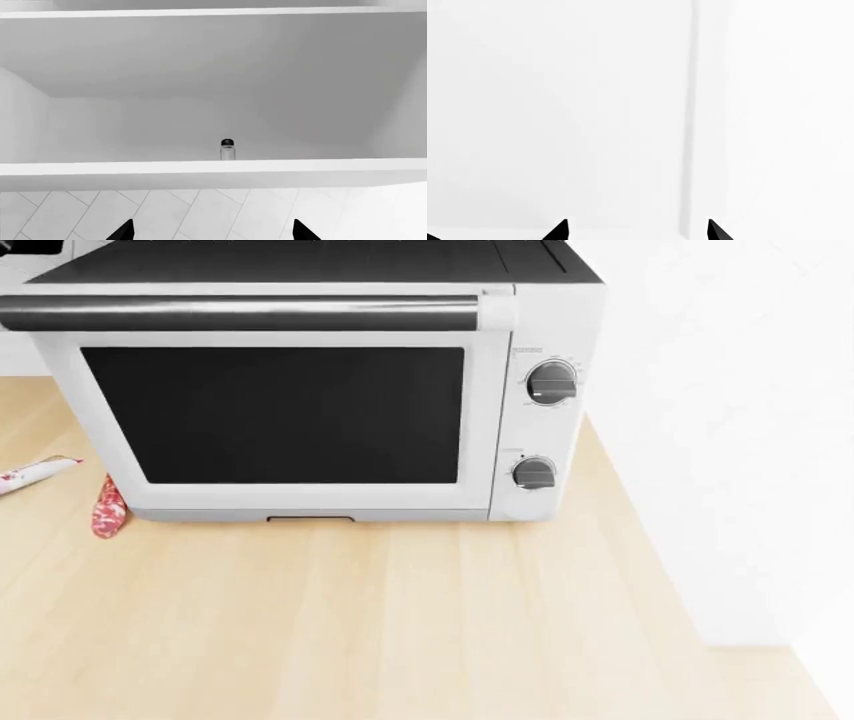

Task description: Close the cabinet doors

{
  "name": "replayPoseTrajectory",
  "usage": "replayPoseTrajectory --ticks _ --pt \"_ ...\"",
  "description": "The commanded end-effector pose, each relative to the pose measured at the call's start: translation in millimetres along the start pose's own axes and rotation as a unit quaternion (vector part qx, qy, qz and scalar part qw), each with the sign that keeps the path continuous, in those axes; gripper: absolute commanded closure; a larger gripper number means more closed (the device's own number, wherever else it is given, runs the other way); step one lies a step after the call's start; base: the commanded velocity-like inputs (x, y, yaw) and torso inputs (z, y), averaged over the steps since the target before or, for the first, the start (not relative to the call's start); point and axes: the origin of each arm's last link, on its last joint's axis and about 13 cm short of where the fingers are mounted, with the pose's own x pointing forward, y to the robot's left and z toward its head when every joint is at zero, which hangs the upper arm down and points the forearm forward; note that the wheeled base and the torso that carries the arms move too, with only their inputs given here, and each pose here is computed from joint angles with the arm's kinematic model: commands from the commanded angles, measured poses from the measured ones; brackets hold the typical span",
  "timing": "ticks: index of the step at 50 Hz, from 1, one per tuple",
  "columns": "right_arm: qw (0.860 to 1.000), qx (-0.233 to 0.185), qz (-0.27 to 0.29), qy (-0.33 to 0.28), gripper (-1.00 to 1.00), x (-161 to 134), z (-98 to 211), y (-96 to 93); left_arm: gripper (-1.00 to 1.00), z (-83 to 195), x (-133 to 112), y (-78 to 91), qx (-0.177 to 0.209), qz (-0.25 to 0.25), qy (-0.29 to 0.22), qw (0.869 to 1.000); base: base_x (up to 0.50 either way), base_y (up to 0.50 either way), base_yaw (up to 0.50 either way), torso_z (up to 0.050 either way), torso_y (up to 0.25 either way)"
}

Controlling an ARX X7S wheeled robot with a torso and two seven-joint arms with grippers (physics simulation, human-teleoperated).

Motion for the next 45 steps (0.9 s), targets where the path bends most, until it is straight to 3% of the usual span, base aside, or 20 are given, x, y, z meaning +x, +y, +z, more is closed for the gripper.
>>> replayPoseTrajectory --ticks 1,45 --pt "0.996 -0.016 0.001 0.089 -1.0 20 -42 4.8 -1.0 0 -1 1.0 0.0 0.002 -0.001 1.0 0.0 0.0 0.0 0.0 0.0" --pt "0.988 -0.01 0.006 0.152 -1.0 45 -95 16.7 -1.0 -3 -2 3.3 0.002 0.006 0.002 1.0 0.0 0.0 0.0 0.0 0.0"
